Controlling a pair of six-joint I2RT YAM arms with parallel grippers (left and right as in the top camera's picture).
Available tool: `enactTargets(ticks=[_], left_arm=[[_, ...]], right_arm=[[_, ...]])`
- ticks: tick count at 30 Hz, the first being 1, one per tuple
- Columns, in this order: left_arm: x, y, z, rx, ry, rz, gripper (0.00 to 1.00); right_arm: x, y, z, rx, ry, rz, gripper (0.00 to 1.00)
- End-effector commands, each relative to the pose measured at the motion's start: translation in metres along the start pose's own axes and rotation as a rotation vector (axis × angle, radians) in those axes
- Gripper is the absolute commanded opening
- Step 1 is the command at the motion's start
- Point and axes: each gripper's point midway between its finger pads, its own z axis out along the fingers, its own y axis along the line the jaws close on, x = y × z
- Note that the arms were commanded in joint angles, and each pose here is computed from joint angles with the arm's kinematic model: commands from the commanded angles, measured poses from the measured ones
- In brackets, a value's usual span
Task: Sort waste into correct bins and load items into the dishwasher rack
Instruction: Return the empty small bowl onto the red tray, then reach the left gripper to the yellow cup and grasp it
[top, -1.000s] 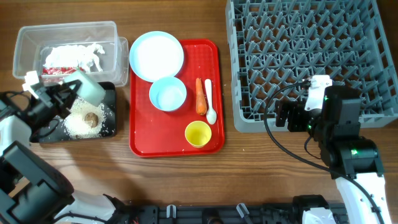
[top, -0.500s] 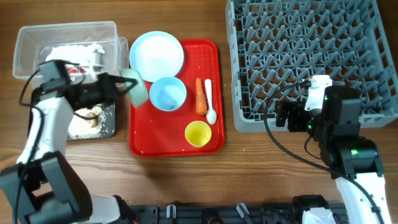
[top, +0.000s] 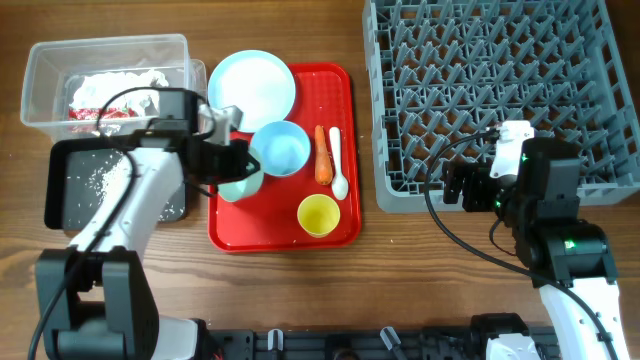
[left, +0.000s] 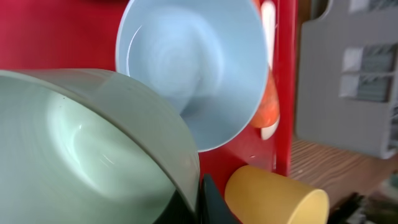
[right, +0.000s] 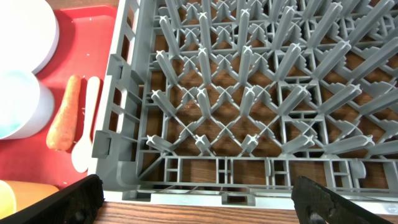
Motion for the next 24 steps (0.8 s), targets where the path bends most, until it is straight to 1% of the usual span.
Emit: enactTargets(ticks=[1,5,7,11,12,14,16,19,24], left_arm=[[0.002,-0.004,0.008,-0.138,0.009,0.105,0.04],[0.015,-0.019,0.018,-0.143,0.055,0.159,0.05],[0.018,-0.024,0.021,-0.142,0.063,0.176,0.11],[0.02,-0.022,0.023,-0.183,0.066,0.183,0.19],[0.02,-0.019,0.022,-0.199,0.065,0.169,0.23],[0.023,-0.018,0.021,-0.205,0.078,0.163,0.36],[0.025,-0.018,0.021,-0.204,0.086,0.16,0.41],[0.032,-0.024,0.023,-0.175,0.109,0.139,0.42],[0.048,-0.054,0.026,-0.023,0.171,0.14,0.47]], right_arm=[[-0.009,0.004,-0.005,-0.014,-0.022,-0.013,1.0],[-0.009,0.004,-0.005,-0.014,-0.022,-0.013,1.0],[-0.009,0.004,-0.005,-0.014,-0.022,-0.013,1.0],[-0.009,0.004,-0.005,-0.014,-0.022,-0.013,1.0],[-0.009,0.004,-0.005,-0.014,-0.022,-0.013,1.0],[-0.009,0.004,-0.005,-0.014,-0.022,-0.013,1.0],[-0.009,0.004,-0.005,-0.015,-0.022,-0.013,1.0],[-0.009,0.004,-0.004,-0.015,-0.02,-0.013,1.0],[-0.005,0.003,0.003,-0.013,0.009,-0.009,1.0]])
